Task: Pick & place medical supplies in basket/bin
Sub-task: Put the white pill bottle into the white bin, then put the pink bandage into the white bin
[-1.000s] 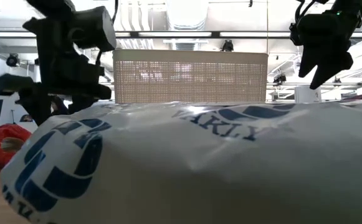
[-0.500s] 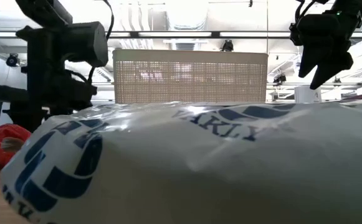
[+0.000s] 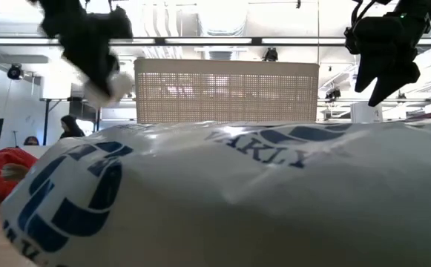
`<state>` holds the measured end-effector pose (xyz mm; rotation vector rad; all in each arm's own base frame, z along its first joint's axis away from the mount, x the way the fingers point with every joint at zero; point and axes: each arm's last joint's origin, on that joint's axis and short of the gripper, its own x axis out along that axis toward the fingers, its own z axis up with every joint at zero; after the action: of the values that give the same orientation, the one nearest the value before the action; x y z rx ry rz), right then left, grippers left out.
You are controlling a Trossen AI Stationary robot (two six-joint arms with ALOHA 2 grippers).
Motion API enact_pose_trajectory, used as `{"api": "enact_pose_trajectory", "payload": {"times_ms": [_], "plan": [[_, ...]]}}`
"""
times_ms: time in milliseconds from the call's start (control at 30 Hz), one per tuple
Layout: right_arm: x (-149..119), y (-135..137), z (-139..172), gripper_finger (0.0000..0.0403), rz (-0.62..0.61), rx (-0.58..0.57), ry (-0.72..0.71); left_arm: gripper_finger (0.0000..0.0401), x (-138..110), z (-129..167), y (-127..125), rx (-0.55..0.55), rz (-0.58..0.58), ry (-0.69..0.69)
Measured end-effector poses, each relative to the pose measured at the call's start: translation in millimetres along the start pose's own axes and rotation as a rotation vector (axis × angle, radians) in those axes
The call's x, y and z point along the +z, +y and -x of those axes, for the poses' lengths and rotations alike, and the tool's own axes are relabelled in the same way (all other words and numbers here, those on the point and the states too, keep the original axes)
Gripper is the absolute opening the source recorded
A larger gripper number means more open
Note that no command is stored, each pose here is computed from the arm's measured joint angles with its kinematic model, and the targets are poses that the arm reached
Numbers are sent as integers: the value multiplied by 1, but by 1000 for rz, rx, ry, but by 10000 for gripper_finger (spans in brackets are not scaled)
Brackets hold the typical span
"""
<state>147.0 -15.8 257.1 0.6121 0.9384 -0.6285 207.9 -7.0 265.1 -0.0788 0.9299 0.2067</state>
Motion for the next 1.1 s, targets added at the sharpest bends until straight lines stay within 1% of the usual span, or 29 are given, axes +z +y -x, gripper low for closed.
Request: {"api": "enact_pose_trajectory", "payload": {"times_ms": [167,233,267,300,333,367,400,467,500,533,633,667,733,800,833,900,933,967,1000,1100], "plan": [[0,0,0,352,0,3,-5,158,35,60,9,124,75,-286],[1,1,0,352,-1,7,-13,158,55,90,13,142,109,-474],[1,1,0,352,0,9,-18,158,67,106,16,149,110,-590],[2,1,0,352,1,7,-27,159,79,122,21,173,106,-717],[2,1,0,352,1,3,-35,159,89,135,26,213,88,-814],[3,1,0,352,4,0,-40,159,97,143,31,267,70,-878],[3,1,0,352,7,-1,-45,159,104,147,37,320,51,-909],[4,2,0,352,23,-1,-56,159,116,142,55,425,34,-866],[4,2,0,352,31,0,-60,159,121,135,64,447,36,-815],[4,2,0,352,39,0,-61,159,125,125,74,429,41,-755],[4,2,0,352,47,0,-63,162,138,85,97,260,93,-588],[4,2,0,352,47,0,-63,165,141,70,103,221,100,-538],[4,2,0,352,49,-1,-62,180,147,41,109,192,103,-422],[3,2,0,352,52,5,-51,206,148,6,112,179,107,-261],[3,2,0,352,53,14,-42,221,149,-1,113,178,108,-212],[2,3,0,352,57,36,-13,251,160,1,115,188,110,-180],[1,3,0,352,66,48,7,263,163,2,115,188,108,-143],[-1,3,1,352,80,56,26,273,164,3,112,181,102,-98],[-2,4,3,352,93,57,39,281,168,6,109,178,90,-85],[-4,7,10,352,126,60,51,288,184,24,93,214,31,-156]]}}
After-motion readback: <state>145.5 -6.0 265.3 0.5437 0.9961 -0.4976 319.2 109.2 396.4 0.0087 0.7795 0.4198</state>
